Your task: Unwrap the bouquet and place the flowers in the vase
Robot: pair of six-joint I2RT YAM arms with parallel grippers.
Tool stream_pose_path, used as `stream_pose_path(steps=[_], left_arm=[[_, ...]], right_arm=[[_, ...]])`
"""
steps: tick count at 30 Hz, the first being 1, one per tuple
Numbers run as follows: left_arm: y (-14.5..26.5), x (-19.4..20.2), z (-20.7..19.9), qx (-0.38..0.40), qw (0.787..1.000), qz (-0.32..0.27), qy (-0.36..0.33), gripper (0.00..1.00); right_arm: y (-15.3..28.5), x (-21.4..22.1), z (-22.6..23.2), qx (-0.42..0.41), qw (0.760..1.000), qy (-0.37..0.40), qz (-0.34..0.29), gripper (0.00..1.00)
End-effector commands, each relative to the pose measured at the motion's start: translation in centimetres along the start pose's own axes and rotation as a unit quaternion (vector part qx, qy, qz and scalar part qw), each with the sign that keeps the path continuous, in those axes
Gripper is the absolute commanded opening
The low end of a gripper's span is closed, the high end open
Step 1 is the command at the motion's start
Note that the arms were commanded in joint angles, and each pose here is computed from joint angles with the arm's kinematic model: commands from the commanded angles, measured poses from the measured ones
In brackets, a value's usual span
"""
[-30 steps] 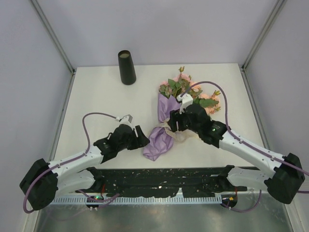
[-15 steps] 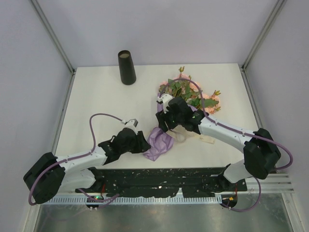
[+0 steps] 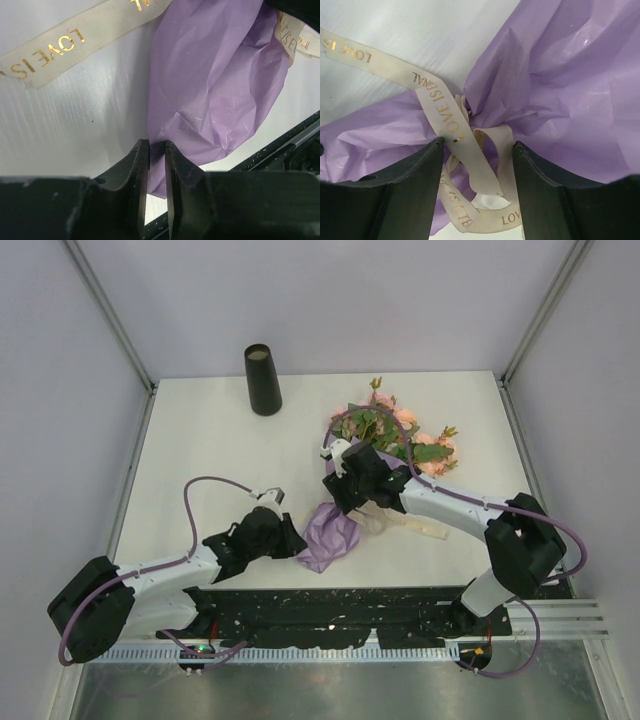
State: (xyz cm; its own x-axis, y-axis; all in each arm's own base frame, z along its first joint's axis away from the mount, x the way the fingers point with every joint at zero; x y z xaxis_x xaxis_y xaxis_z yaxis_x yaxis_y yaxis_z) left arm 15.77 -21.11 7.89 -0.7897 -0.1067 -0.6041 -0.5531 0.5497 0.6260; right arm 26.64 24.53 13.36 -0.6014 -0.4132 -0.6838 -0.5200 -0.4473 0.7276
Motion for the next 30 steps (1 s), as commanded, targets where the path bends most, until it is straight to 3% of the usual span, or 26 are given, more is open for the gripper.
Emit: stream_pose_path(steps=[1,7,11,16,20,30], left_arm=[[-0.2,-1.0,-0.7,0.018,0.999,-0.028,-0.005,0.21],[-0.4,-1.0,-0.9,0.025,0.999,-0.027,-0.005,0.0],[-0.2,-1.1,-1.1,0.03,0.999,-0.029,-0.003,0.0],[-0.1,-1.1,-0.7,0.016,0.999,-0.035,0.007,0.0],[0.0,-1.0,-0.1,-0.007,0.999,-0.035,0.019,0.0],[-0.3,-0.7,0.2,-0.019,0.999,-0.032,0.034,0.0]], right_arm=[[-0.8,-0.5,-0.2,0.007,1.0,0.015,0.0,0.61],[-1.4,0.2,0.1,-0.003,0.999,0.032,0.011,0.61],[-1.3,0.4,-0.6,0.018,0.999,0.039,0.005,0.6],[-0.6,-0.5,-1.2,0.048,0.998,0.038,-0.007,0.34],[1.0,-2.5,-3.1,0.132,0.99,0.016,-0.053,0.2],[6.5,-6.4,-4.4,0.197,0.962,-0.026,-0.188,0.15]])
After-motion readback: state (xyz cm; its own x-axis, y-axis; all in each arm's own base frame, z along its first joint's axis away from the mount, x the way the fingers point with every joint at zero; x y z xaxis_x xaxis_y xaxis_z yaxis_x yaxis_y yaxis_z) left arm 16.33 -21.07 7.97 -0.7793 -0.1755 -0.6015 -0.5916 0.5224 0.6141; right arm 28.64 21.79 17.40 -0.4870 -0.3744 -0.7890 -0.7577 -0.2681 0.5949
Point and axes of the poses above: each gripper's point midway between its finger pads, its own y axis back along the fingers, its own z axis along the line the jaws close on, x = y × z, the point moved 5 cm from there along y, back along the fingers, and after that the axes turned 7 degrees about -y, right-handed, at the moved point
